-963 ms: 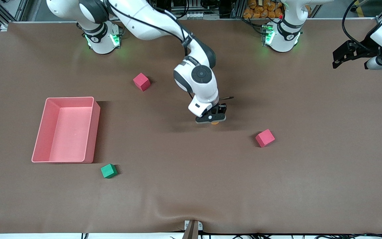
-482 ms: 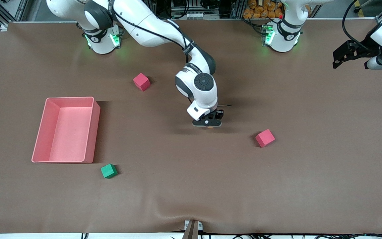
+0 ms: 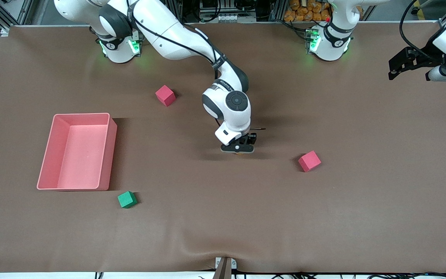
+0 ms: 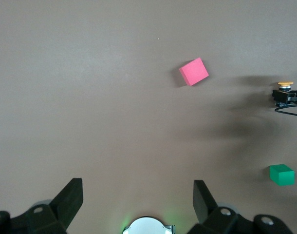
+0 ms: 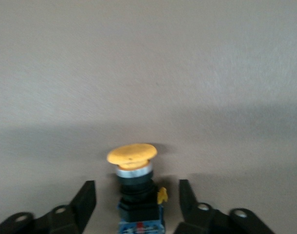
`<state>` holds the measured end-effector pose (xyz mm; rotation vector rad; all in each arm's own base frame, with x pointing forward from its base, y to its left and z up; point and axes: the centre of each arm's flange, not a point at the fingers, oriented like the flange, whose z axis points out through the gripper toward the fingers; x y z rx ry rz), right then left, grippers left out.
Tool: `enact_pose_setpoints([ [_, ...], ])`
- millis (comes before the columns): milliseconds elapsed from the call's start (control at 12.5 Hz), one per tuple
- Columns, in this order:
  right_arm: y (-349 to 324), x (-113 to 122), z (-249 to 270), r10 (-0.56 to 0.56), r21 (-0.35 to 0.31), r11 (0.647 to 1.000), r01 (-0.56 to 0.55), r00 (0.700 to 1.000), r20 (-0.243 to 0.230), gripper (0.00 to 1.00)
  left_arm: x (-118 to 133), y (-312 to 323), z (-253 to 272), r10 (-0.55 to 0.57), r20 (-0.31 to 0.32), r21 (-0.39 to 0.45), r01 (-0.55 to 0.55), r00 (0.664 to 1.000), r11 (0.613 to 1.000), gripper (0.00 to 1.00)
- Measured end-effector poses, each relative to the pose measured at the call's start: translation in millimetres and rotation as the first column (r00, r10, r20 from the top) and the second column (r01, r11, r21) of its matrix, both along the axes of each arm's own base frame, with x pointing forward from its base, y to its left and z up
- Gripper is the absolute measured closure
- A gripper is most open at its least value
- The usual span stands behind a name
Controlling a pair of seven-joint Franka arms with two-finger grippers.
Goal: Place and upright button with both arms
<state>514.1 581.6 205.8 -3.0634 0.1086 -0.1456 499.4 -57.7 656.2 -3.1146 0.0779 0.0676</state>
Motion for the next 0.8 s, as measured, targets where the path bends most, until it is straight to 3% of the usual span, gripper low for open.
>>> enact_pose_setpoints([
  [80,-2.7,8.0,18.0,-0.008,0.005,1.0,0.008,1.0,0.009,0.04,0.0,0.0,0.1,0.0,0.0,0.0,0.0,1.0,1.0,0.0],
  [161,-8.8,19.8,42.2,-0.018,0.02,1.0,0.018,1.0,0.025,0.0,0.0,-0.1,0.1,0.0,0.0,0.0,0.0,1.0,1.0,0.0],
  [321,-36.3,50.6,98.4,-0.021,0.043,0.999,0.019,0.998,0.054,0.0,0.0,-0.1,0.1,0.0,0.0,0.0,0.0,1.0,1.0,0.0],
  [562,-99.3,89.4,156.9,0.067,0.003,0.998,-0.067,0.997,0.042,0.0,0.0,-0.1,0.1,0.0,0.0,0.0,0.0,1.0,1.0,0.0],
  [803,-174.8,115.7,179.0,0.083,-0.019,0.996,-0.083,0.996,0.024,0.0,0.0,0.0,0.2,0.0,0.0,0.0,0.0,1.0,1.0,0.0],
])
